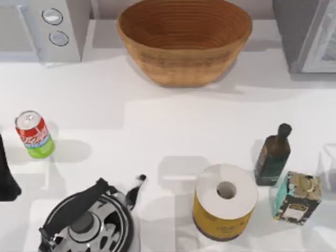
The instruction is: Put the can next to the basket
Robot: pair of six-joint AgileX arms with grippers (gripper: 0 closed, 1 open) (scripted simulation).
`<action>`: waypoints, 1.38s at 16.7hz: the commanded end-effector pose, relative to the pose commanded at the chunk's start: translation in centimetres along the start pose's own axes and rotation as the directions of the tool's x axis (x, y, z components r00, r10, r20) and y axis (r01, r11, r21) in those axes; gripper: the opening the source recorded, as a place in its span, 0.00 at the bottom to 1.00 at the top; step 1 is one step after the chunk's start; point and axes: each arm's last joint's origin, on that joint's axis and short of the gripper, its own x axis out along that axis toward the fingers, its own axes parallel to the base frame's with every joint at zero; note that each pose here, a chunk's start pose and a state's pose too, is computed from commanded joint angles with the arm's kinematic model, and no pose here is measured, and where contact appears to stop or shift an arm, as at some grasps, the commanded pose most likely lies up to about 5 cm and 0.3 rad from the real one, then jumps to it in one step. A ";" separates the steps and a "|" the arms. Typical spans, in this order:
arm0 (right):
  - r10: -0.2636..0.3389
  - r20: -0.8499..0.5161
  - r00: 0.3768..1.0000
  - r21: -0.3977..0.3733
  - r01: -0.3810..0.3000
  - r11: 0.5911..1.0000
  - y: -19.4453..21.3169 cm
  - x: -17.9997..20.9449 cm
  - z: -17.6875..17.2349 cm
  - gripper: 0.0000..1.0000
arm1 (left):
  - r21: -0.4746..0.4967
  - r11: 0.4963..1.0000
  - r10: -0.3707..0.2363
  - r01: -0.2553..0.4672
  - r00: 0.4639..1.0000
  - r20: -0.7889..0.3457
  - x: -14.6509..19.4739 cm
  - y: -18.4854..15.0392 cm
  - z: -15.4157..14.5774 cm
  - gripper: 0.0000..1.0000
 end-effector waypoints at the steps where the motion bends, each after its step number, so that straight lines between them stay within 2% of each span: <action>1: 0.000 0.000 1.000 0.000 0.000 1.000 0.0 0.0 0.0 1.00 | 0.000 1.000 0.000 0.000 1.000 0.000 0.0 0.0 0.0 1.00; 4: 0.000 0.000 1.000 0.000 0.000 1.000 0.0 0.0 0.0 1.00 | 0.015 1.000 -0.006 0.006 1.000 -0.026 0.0 0.0 0.5 1.00; 7: 0.000 0.000 1.000 0.000 0.000 1.000 0.0 0.0 0.0 1.00 | 0.070 0.997 -0.018 0.027 0.992 -0.123 0.3 -0.1 2.9 1.00; 10: 0.000 0.000 1.000 0.000 0.000 1.000 0.0 0.0 0.0 1.00 | 0.149 0.986 -0.029 0.075 0.958 -0.287 1.6 -0.3 6.3 1.00; 12: 0.000 0.000 1.000 0.000 0.000 1.000 0.0 0.0 0.0 1.00 | 0.201 0.970 -0.035 0.134 0.902 -0.431 3.5 -0.4 8.5 1.00; 15: 0.000 0.000 1.000 0.000 0.000 1.000 0.0 0.0 0.0 1.00 | 0.248 0.932 -0.037 0.266 0.747 -0.663 8.1 -0.7 10.4 1.00; 18: 0.000 0.000 1.000 0.000 0.000 1.000 0.0 0.0 0.0 1.00 | 0.233 0.877 -0.030 0.421 0.530 -0.847 13.5 -1.2 10.5 1.00; 21: 0.000 0.000 1.000 0.000 0.000 1.000 0.0 0.0 0.0 1.00 | 0.171 0.815 -0.019 0.554 0.320 -0.947 18.5 -1.7 9.5 1.00; 23: 0.000 0.000 1.000 0.000 0.000 1.000 0.0 0.0 0.0 1.00 | 0.121 0.776 -0.013 0.619 0.207 -0.978 21.2 -2.0 8.6 1.00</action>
